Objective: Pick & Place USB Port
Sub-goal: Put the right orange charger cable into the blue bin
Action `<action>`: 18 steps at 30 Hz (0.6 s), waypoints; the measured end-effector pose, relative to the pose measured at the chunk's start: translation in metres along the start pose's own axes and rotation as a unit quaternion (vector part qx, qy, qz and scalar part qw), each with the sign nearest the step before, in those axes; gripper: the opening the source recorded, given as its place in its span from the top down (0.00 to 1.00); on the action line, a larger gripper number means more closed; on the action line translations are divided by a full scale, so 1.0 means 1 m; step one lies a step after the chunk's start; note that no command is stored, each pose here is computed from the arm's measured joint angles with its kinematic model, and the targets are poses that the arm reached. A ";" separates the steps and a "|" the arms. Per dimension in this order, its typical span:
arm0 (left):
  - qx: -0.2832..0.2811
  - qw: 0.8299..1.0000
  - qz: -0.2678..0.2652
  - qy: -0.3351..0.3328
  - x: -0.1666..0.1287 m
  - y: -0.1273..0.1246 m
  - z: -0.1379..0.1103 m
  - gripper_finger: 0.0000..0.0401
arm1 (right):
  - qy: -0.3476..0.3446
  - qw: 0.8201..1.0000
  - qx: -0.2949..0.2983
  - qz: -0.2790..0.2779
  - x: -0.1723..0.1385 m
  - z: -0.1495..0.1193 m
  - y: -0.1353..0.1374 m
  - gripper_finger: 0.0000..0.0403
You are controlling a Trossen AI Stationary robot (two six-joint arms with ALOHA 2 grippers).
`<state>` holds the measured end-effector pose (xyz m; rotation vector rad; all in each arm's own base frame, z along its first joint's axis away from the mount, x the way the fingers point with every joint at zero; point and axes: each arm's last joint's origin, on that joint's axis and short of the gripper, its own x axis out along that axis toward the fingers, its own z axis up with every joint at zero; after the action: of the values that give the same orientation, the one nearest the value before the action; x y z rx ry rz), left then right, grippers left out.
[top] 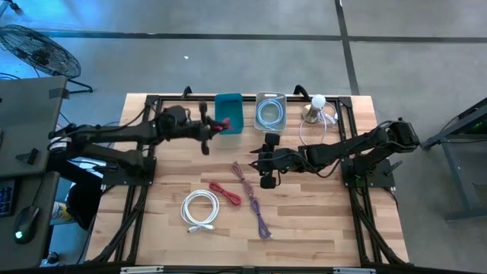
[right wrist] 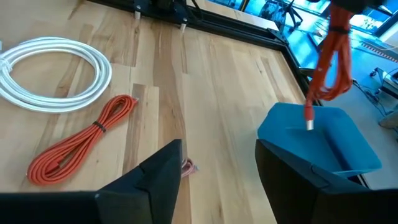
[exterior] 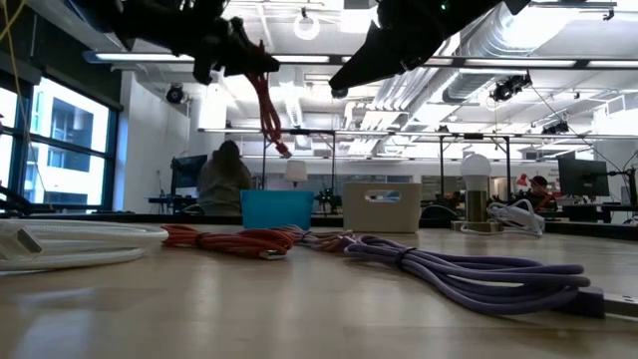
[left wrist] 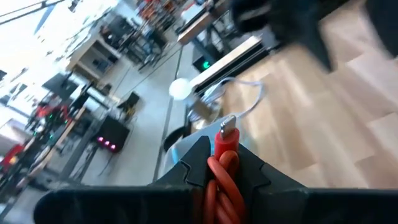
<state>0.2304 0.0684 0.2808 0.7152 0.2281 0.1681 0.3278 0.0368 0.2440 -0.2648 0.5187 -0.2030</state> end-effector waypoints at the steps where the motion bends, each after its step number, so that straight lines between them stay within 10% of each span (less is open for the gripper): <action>1: -0.001 1.000 0.006 0.004 0.000 0.004 -0.003 0.94 | 0.000 1.000 0.000 0.000 0.000 0.000 0.000 0.51; 18: -0.011 0.997 0.039 0.064 -0.014 0.045 -0.050 0.94 | 0.000 1.000 0.009 0.000 0.000 0.000 0.000 0.52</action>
<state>0.2007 0.1298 0.2765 0.6917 0.3199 0.2915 0.3278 0.0368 0.2440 -0.2474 0.5167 -0.2067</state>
